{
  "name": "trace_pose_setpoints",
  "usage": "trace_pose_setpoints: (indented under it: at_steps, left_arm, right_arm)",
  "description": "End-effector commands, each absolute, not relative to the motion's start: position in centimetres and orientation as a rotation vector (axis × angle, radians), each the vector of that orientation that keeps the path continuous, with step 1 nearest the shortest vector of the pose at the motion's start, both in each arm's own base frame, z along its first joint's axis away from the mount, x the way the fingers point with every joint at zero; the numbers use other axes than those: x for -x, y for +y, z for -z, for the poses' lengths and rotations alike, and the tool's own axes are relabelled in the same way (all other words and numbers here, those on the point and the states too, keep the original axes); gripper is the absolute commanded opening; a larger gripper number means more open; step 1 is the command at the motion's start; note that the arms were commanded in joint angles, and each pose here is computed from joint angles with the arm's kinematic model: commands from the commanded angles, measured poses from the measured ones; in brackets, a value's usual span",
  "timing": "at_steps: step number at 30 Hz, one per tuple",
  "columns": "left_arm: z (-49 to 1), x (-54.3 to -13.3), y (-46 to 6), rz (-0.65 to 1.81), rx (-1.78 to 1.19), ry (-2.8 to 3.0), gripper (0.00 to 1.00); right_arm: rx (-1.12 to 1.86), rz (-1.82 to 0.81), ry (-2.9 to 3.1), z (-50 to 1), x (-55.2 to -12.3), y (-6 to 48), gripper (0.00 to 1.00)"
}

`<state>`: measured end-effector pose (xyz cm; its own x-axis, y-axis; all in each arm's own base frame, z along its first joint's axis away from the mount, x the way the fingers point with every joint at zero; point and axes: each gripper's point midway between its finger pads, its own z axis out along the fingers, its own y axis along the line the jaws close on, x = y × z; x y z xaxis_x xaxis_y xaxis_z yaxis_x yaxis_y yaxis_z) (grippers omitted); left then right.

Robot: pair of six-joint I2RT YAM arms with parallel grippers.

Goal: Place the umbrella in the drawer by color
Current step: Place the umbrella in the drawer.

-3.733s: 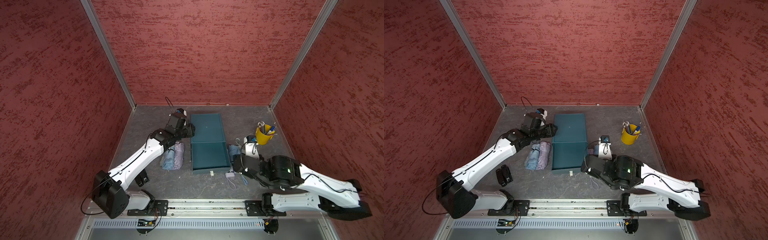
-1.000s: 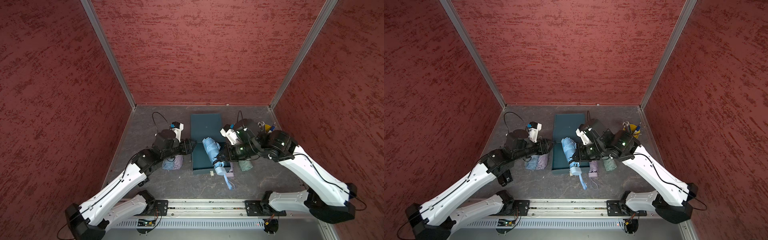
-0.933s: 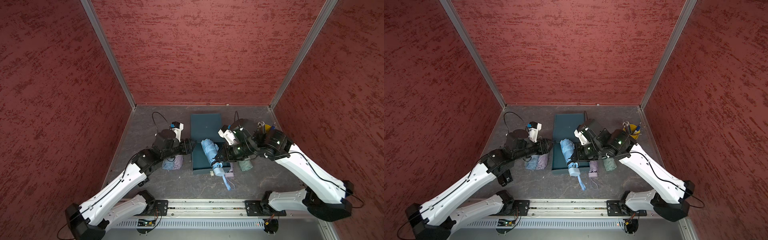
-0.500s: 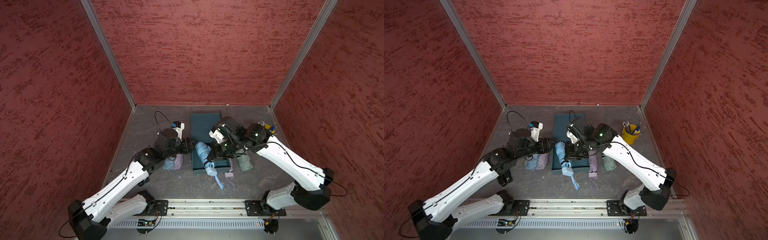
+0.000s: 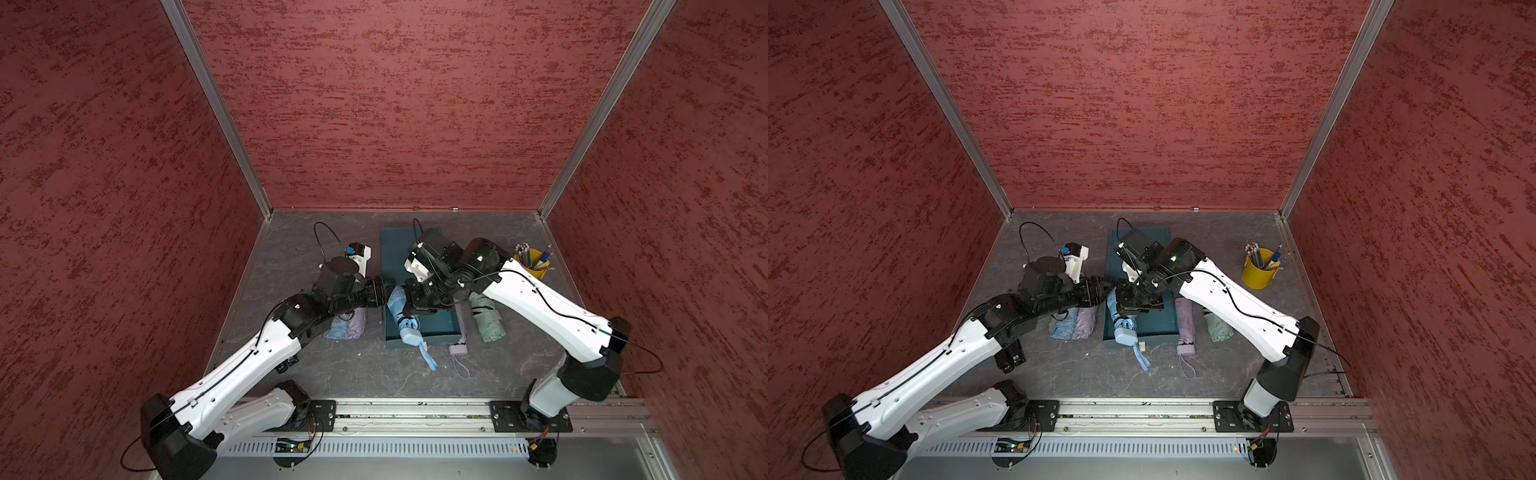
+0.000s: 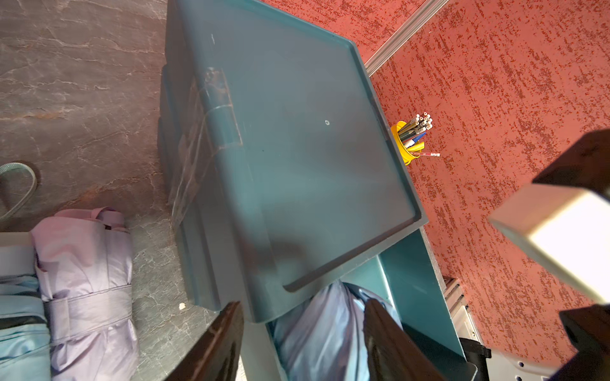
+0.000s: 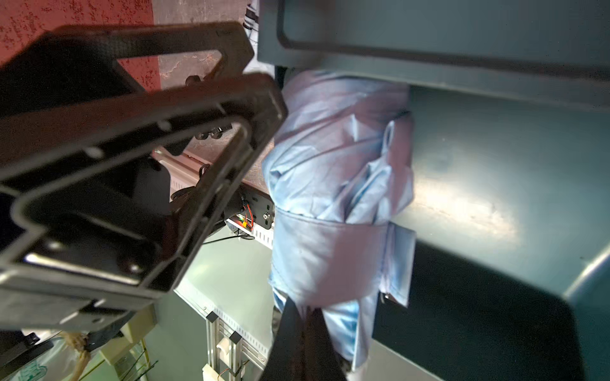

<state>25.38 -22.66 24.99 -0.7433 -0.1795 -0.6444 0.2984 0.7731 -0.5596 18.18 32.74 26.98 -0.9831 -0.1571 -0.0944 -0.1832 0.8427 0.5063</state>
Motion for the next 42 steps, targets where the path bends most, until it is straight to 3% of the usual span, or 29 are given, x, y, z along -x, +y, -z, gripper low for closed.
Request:
trace_pose_setpoints:
  at_steps: [1,13,14,17,20,25,28,37,42]
  left_arm:
    - [-25.2,-25.5,-22.9,0.863,-0.117,2.233,0.60]
    - [-24.7,-25.5,-23.0,0.865,-0.117,2.245,0.60]
    - [-24.6,-25.4,-23.0,0.865,-0.120,2.247,0.60]
    - [-24.6,-25.5,-23.0,0.860,-0.121,2.248,0.61]
    - [-24.5,-25.6,-22.8,0.853,-0.114,2.250,0.61]
    - [-24.6,-25.8,-22.5,0.847,-0.099,2.249,0.62]
    - [-24.8,-25.9,-22.0,0.838,-0.088,2.244,0.62]
    - [-24.3,-26.0,-20.5,0.808,-0.010,2.270,0.62]
    - [-23.6,-26.0,-17.9,0.720,0.091,2.288,0.67]
  right_arm:
    - [0.297,-0.748,2.863,-28.3,-20.1,32.6,0.00]
    - [0.300,-0.639,2.810,-26.7,-22.5,33.2,0.00]
    - [0.299,-0.636,2.806,-26.5,-22.6,33.2,0.03]
    - [0.323,-0.630,2.787,-26.3,-22.5,33.5,0.28]
    - [0.360,-0.631,2.764,-26.4,-22.1,33.8,0.46]
    - [0.390,-0.500,2.714,-27.0,-21.6,32.1,0.61]
    - [0.380,-0.467,2.685,-27.1,-21.2,30.7,0.57]
    - [0.354,-0.523,2.605,-26.0,-20.8,31.1,0.16]
    - [0.359,-0.514,2.500,-27.1,-20.3,31.9,0.08]
